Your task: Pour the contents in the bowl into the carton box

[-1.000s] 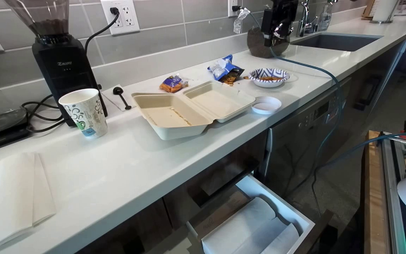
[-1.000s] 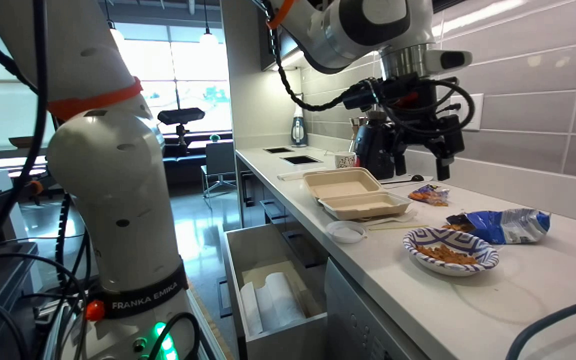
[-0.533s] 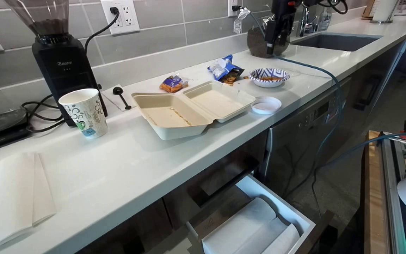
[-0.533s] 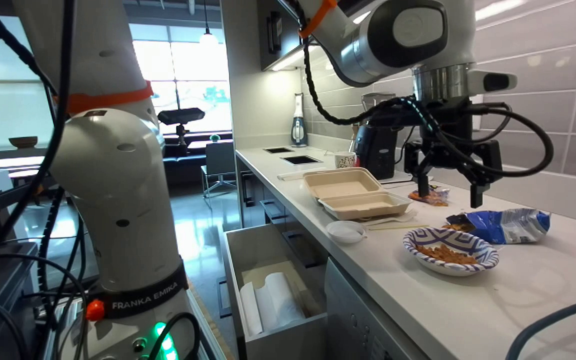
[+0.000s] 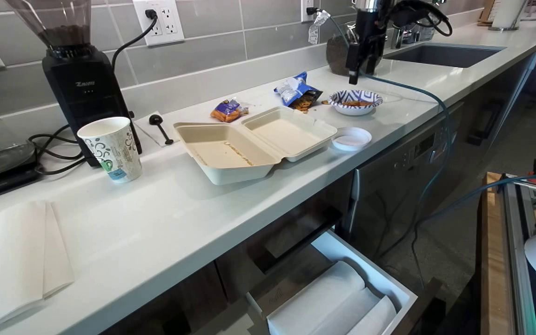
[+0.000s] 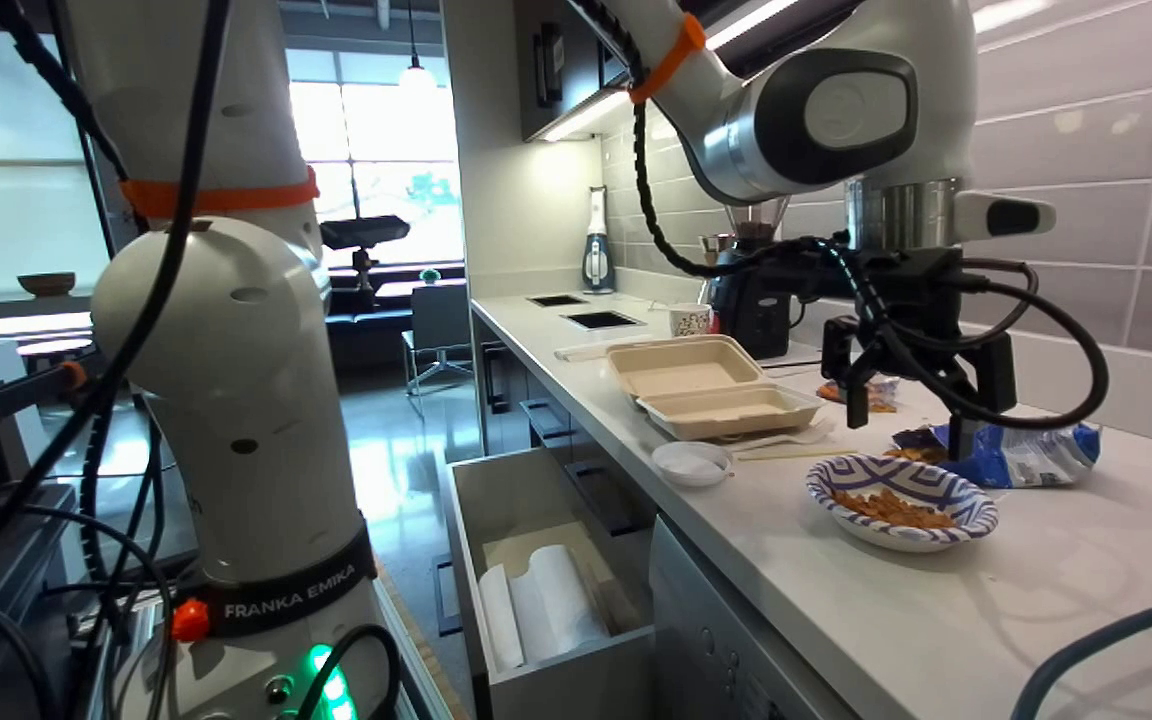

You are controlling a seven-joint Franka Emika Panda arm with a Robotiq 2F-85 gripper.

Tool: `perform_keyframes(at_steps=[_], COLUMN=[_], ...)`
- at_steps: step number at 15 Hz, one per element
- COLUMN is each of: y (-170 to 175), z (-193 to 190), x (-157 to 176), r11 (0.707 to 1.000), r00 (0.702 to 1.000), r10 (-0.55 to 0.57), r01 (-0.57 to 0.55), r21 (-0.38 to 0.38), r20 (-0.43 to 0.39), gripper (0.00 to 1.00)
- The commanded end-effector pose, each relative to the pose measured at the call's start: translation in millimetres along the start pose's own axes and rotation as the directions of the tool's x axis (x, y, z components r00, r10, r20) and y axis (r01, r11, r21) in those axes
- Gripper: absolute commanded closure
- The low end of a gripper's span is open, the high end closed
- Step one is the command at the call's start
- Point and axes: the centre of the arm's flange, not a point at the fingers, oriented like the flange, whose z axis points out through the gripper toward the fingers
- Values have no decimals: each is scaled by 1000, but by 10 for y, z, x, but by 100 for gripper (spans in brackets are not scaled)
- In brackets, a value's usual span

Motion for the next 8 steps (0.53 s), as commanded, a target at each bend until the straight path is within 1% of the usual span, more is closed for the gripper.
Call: perform_keyframes(at_steps=[1, 4, 8], y=[68, 252, 495], z=[115, 318, 350], x=[74, 120, 144], r11=[1000, 999, 998], r00=[1000, 999, 999], r10=[11, 31, 51], r01=[-11, -31, -50], r21=[2, 18, 40], r20=[3, 14, -13], gripper=[0, 0, 0])
